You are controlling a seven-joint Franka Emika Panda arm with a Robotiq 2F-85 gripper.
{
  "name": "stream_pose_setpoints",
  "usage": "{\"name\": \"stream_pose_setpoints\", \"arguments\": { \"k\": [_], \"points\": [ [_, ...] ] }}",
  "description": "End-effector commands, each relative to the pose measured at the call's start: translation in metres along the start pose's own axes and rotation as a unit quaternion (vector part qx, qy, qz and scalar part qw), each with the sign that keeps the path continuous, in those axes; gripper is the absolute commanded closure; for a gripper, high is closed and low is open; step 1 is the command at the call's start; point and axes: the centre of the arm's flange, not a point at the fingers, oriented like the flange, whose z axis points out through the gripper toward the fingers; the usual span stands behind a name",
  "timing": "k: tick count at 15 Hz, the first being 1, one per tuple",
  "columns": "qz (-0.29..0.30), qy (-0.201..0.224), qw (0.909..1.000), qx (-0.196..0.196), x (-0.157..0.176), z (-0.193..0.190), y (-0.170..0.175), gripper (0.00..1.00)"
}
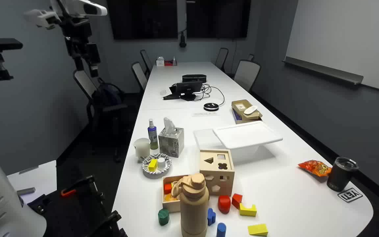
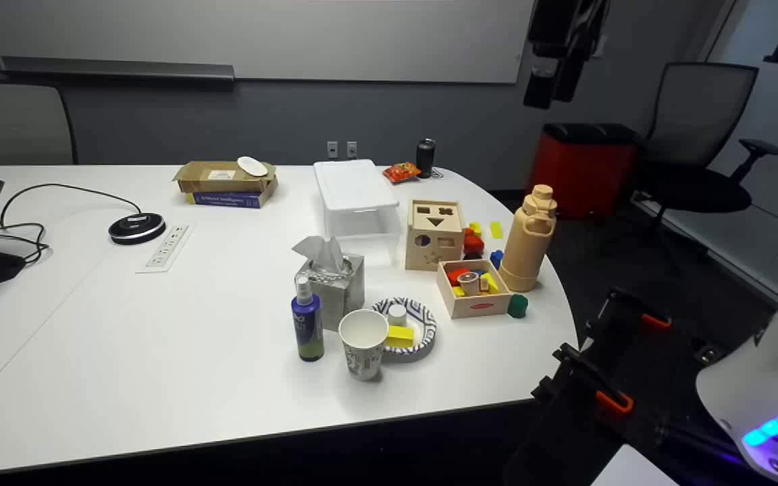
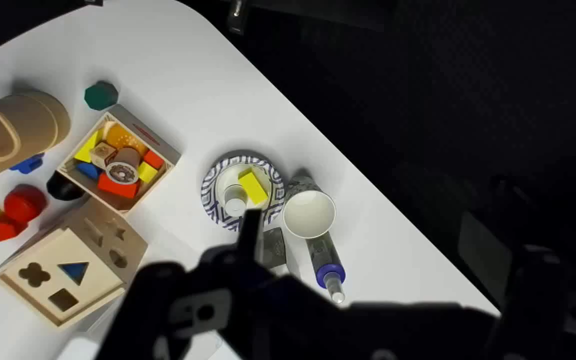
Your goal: Move the white container forward
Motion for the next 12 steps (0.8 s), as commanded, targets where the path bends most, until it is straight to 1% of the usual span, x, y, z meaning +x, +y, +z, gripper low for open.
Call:
{"name": "stream_pose_setpoints", "arguments": {
  "k": [1, 2, 3, 4, 5, 6, 7, 9, 10, 12],
  "points": [
    [0.000, 0.000, 1.0000, 0.000, 0.000, 0.000, 0.000, 0.00],
    [0.000, 0.000, 1.0000, 0.000, 0.000, 0.000, 0.000, 0.00],
    [-0.006, -0.010, 0.9999, 0.009, 0.007, 0.002, 0.007, 0.00],
    [-0.016, -0.009, 0.9998, 0.012, 0.012, 0.003, 0.013, 0.00],
    [-0.031, -0.012, 0.9994, 0.014, 0.021, 0.004, 0.023, 0.00],
    [-0.053, -0.019, 0.9981, 0.026, 0.032, 0.005, 0.036, 0.00],
    [-0.073, -0.025, 0.9966, 0.030, 0.041, 0.007, 0.047, 0.00],
    [-0.101, -0.037, 0.9935, 0.039, 0.070, 0.013, 0.076, 0.00],
    [-0.122, -0.041, 0.9910, 0.038, 0.093, 0.020, 0.096, 0.00],
    [-0.157, -0.044, 0.9865, 0.020, 0.122, 0.033, 0.126, 0.00]
  ]
}}
